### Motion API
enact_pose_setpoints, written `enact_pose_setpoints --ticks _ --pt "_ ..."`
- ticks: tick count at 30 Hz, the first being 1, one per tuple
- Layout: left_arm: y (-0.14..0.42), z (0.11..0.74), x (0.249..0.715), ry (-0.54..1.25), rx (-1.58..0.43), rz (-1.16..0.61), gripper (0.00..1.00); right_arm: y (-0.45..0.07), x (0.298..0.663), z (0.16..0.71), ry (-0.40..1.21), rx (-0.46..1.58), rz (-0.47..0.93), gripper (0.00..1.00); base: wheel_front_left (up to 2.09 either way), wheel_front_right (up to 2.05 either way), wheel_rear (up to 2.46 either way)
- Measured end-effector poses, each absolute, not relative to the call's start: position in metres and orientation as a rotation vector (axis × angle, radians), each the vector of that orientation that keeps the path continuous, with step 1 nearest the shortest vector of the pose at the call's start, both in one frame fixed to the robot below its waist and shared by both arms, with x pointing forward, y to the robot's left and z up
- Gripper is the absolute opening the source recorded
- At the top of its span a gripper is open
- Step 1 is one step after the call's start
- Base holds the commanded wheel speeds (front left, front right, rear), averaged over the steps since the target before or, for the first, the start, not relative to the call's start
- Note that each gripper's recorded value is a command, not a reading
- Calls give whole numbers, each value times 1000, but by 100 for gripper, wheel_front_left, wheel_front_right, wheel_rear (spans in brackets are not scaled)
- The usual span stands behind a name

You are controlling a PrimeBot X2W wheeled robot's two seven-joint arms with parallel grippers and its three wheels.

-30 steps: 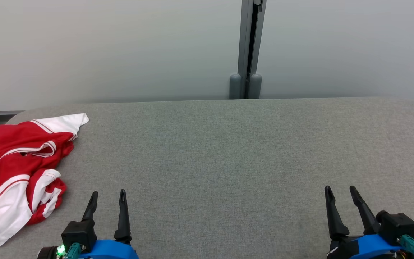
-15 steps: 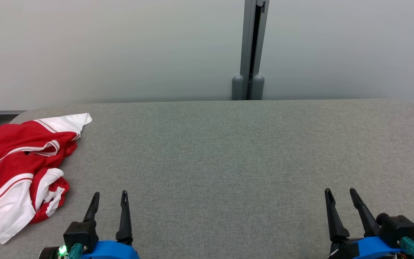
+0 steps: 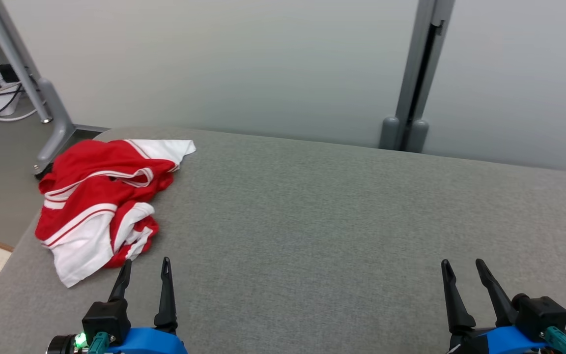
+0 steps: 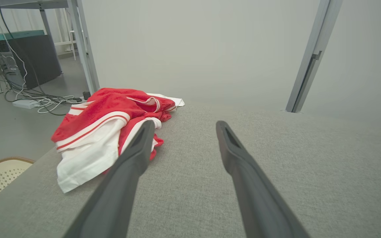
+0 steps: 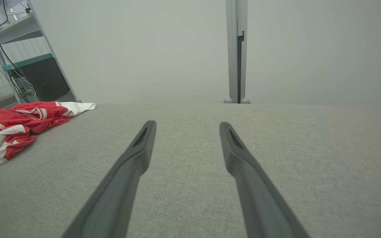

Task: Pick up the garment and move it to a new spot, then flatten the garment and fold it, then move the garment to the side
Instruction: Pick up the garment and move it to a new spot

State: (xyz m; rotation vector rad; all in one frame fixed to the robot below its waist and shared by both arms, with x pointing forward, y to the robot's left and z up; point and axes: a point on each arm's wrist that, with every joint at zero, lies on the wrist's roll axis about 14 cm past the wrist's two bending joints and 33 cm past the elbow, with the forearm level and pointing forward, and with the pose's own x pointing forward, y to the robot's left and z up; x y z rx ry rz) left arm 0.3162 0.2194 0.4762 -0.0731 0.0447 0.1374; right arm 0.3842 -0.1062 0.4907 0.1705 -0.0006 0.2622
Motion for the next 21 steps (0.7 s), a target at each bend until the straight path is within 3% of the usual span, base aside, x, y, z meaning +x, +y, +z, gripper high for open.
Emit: enact_pose_setpoints --ticks 21 --pt "299 471 237 62 -76 448 100 8 400 480 58 179 576 100 0 0 0"
